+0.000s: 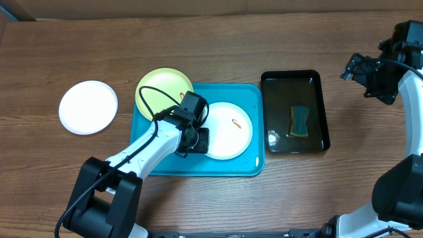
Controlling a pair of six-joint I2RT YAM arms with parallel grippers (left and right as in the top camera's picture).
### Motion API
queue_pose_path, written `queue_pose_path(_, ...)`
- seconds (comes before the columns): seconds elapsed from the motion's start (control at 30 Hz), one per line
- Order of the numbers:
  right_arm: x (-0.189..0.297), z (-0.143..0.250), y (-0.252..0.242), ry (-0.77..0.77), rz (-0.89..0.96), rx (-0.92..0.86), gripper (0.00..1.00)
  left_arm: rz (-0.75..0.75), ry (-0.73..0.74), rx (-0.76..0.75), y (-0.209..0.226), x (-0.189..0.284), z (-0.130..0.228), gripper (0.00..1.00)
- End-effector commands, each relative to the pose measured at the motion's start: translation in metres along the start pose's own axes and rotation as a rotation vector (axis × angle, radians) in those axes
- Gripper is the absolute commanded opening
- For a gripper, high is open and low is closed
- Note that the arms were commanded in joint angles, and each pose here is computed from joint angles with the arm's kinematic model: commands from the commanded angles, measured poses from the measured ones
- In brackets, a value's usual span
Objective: Clean dirty plates on tray and stack at the side
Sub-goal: 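Release the plate and move the left gripper to the front-left white plate, then reach the right gripper back to the sponge in the black tray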
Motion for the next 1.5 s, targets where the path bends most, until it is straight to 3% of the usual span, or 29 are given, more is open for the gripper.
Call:
queue_pose_path(0.0,0.009,-0.003,0.000,-0.032,-0.001,-0.008,1.00,-0.059,-0.055,0.015,0.005,0.001,-0.003,0.43)
queue_pose_path(0.1,0.009,-0.003,0.000,-0.032,-0.001,-0.008,1.00,-0.048,-0.070,0.015,0.003,0.001,-0.005,0.43)
queue_pose_path(0.23,0.009,-0.003,0.000,-0.032,-0.001,-0.008,1.00,-0.064,-0.102,0.070,0.004,0.000,-0.007,0.34)
queue_pose_path(0.47,0.009,-0.011,0.001,-0.084,-0.017,-0.012,1.00,-0.108,-0.175,0.071,0.007,0.001,-0.014,0.28)
queue_pose_path(0.6,0.010,-0.018,0.008,-0.130,-0.104,-0.028,1.00,-0.128,-0.216,0.078,0.008,0.002,-0.019,0.25)
queue_pose_path(0.87,0.017,0.002,0.035,0.011,-0.497,0.056,1.00,-0.096,-0.223,0.107,0.004,-0.008,-0.024,0.19)
queue_pose_path(1.13,-0.001,0.032,0.035,0.179,-0.236,0.087,1.00,-0.091,-0.159,0.105,0.005,-0.022,-0.021,0.22)
queue_pose_path(1.27,-0.008,0.049,0.059,0.253,-0.244,0.202,1.00,-0.083,-0.168,0.105,0.004,-0.022,-0.022,0.13)
queue_pose_path(1.47,-0.030,0.083,0.092,0.334,-0.010,0.314,1.00,-0.094,-0.178,0.091,0.007,-0.021,-0.025,0.09)
Point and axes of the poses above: each gripper's point midway between its finger pads, its own x axis back along the fingers, its own y axis along the line the jaws close on, z = x × y, the point moved 10 cm from there along x, back along the fingers, and after that the axes turned 12 degrees about x, right-handed, at the moved point
